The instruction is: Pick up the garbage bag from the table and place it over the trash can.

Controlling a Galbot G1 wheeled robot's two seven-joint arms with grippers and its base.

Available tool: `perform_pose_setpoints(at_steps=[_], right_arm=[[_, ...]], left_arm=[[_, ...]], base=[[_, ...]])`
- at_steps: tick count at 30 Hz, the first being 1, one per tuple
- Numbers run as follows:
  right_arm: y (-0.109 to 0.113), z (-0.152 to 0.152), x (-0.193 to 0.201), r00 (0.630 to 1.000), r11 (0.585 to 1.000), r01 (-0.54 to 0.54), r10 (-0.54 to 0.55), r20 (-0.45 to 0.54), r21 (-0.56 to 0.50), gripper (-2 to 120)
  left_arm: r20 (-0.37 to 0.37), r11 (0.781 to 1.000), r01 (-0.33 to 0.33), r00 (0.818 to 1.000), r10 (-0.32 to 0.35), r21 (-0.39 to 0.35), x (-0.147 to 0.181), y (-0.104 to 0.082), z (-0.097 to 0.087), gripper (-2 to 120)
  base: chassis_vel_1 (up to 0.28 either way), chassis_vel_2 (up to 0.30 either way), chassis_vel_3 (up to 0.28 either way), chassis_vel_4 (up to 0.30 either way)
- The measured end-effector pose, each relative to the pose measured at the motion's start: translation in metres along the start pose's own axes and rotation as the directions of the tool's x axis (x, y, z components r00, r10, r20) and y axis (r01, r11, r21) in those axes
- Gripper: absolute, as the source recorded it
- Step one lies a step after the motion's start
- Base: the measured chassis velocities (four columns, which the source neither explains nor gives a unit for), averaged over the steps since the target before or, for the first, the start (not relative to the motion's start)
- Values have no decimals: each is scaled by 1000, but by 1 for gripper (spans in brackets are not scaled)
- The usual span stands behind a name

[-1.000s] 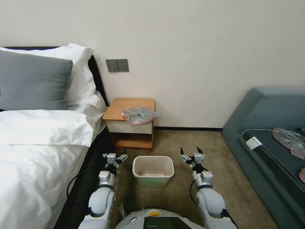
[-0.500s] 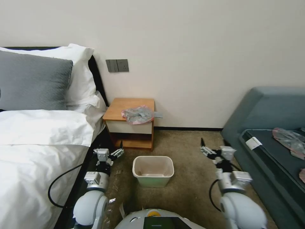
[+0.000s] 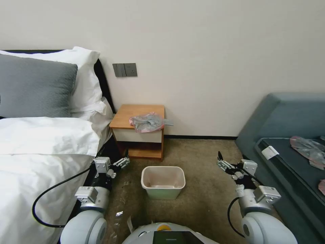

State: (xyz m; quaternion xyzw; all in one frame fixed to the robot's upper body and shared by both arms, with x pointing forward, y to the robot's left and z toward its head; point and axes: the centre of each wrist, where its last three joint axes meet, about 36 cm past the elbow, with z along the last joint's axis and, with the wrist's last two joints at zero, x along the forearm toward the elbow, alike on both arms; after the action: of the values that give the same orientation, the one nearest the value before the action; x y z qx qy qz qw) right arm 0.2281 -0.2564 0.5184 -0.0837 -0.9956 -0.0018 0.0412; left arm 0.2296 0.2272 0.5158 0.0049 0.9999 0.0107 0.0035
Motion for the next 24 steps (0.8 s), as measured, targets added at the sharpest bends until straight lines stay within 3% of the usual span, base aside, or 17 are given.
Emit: perform_pose_setpoints(at_steps=[3,7,8,10,15,21,23,24], right_arm=[[-1,-1,-2,1000,999,24,-24,5,-39,100],[-2,-8,-11,995,973,104,-103,17,-208,100],[-2,-8,-11,995,973,104,-103,17,-208,100],[-3,-15,-21,990,934,127,-139,-14,-333,100],[-6,-15,-44,984,891,150,-179,-27,-429,100],[-7,-12,-99,963,762,192,-268,-31,-618,100],[-8,-10,-107,959,745,198,-283,-33,-637,100],[-9,-5,-126,948,709,207,-316,-41,-674,100]], left_arm=[[-3,1000,9,1000,-9,-1,0,1,1,100],[-4,1000,19,1000,-19,1,2,1,3,100],[-4,1000,19,1000,-19,1,2,1,3,100],[-14,1000,21,1000,-21,-1,4,2,5,100],[-22,1000,22,1000,-22,6,7,3,8,100],[-27,994,14,1000,-11,105,10,3,10,100],[-26,994,13,1000,-10,112,10,3,10,100],[-18,993,12,1000,-10,118,11,3,11,100]], base=[[0,0,0,0],[0,0,0,0],[0,0,0,0],[0,0,0,0],[0,0,0,0],[0,0,0,0],[0,0,0,0],[0,0,0,0]])
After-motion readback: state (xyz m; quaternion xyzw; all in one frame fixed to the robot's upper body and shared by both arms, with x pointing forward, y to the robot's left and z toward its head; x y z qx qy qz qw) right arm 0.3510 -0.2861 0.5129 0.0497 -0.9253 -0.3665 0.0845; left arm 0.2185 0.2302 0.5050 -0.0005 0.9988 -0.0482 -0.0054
